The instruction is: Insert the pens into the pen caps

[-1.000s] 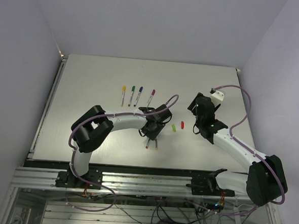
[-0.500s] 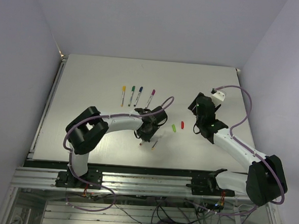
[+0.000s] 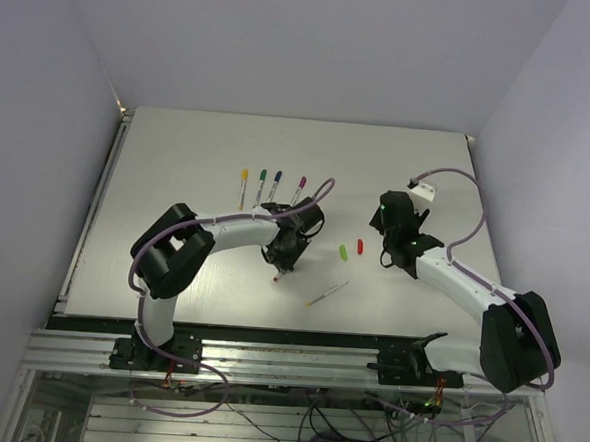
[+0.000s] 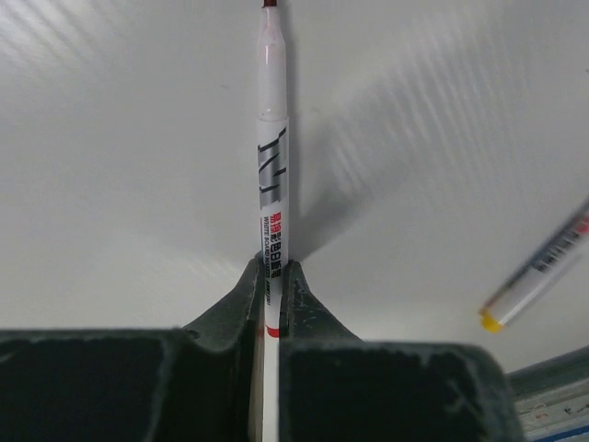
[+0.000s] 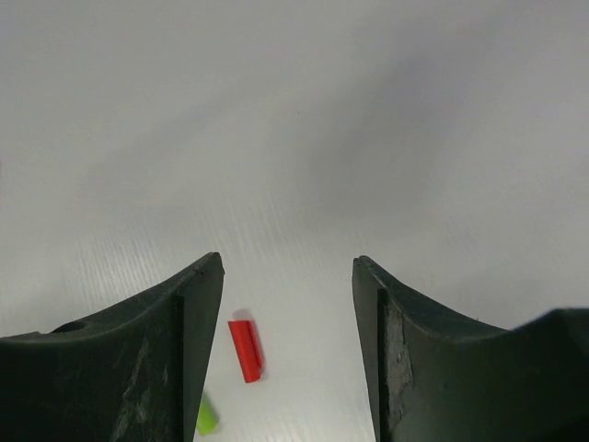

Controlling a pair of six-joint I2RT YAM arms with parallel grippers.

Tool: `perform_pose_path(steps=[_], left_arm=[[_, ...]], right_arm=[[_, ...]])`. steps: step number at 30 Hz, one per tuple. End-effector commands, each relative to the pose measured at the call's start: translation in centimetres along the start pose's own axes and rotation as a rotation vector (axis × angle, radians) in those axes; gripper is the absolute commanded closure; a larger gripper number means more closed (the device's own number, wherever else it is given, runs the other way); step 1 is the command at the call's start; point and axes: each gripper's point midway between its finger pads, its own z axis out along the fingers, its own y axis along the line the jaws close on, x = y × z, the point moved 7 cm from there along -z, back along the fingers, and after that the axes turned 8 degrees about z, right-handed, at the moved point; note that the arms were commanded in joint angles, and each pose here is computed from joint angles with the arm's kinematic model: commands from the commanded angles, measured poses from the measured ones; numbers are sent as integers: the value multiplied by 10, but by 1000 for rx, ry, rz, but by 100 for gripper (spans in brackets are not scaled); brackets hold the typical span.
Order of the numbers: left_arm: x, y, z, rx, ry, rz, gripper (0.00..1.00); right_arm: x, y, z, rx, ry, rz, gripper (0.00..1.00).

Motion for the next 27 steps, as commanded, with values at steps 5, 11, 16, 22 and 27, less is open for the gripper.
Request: perform_pose_path(steps=[5, 11, 16, 22, 27], left_arm=[[-35, 35, -15, -2, -104, -37, 93], [-57, 37, -30, -2, -185, 3, 93], [-62, 37, -29, 56, -208, -5, 93], [-66, 43, -31, 94, -234, -34, 93], [-65, 52, -34, 111, -247, -64, 93]], right_arm=[[30, -4, 5, 23, 200, -101, 44], [49, -10, 0, 17, 321, -141, 49], [57, -12, -1, -12, 350, -148, 56], [60, 1, 5, -90, 384, -166, 60], [68, 6, 11, -108, 422, -195, 57]])
